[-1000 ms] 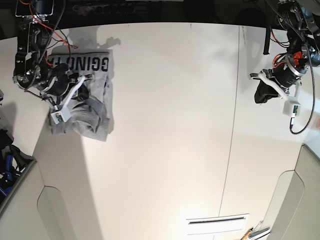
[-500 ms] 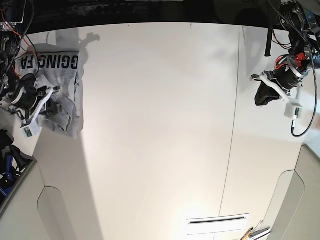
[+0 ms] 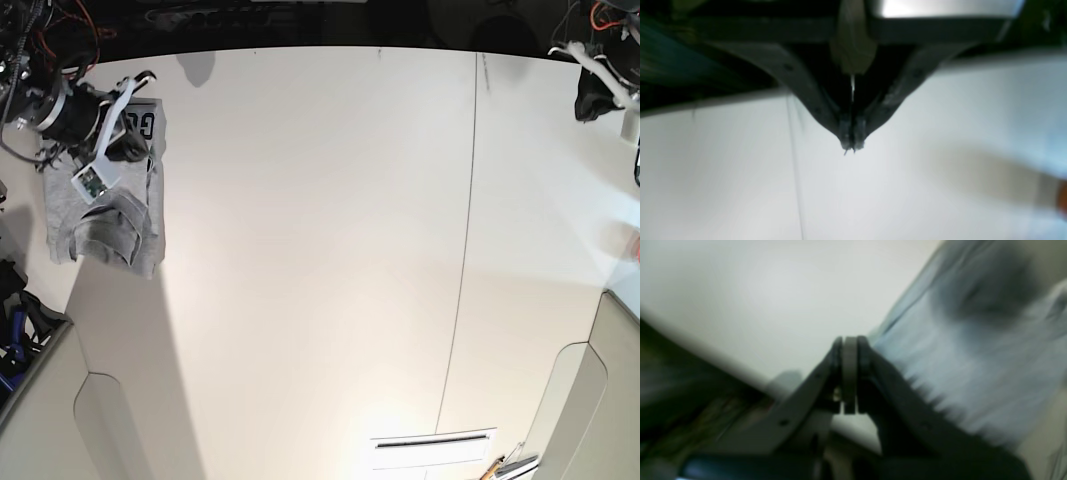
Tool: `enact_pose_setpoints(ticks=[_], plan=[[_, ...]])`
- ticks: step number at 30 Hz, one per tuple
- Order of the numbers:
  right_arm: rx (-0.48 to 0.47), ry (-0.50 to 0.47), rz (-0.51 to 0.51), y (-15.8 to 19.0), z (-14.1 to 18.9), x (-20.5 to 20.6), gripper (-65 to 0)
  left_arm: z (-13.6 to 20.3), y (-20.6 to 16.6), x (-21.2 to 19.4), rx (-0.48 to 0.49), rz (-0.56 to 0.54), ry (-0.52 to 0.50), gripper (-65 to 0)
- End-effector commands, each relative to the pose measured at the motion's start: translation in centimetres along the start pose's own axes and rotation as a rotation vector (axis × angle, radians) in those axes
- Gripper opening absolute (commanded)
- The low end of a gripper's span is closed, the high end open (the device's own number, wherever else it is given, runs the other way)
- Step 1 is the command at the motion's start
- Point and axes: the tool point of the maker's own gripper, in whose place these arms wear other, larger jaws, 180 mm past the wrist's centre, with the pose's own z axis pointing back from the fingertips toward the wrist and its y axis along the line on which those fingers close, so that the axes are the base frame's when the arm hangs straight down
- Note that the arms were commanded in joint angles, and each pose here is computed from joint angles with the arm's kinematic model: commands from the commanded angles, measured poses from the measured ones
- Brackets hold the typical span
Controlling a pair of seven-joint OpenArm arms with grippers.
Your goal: Fold the T-shirt properly
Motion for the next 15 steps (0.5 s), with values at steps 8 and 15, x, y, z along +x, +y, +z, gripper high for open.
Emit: enact_pose_setpoints(ticks=[8,15], plan=[[0.206,0.425,-0.015,7.7,3.9,-13.0,-65.0,5.5,-2.1,-10.3,-0.121,0.067,0.393,-65.0],[0.362,0.626,-0.126,11.6,6.1,-20.4,-65.0,8.2,-2.4,-20.0,-0.315,0.19,0.723,-65.0]])
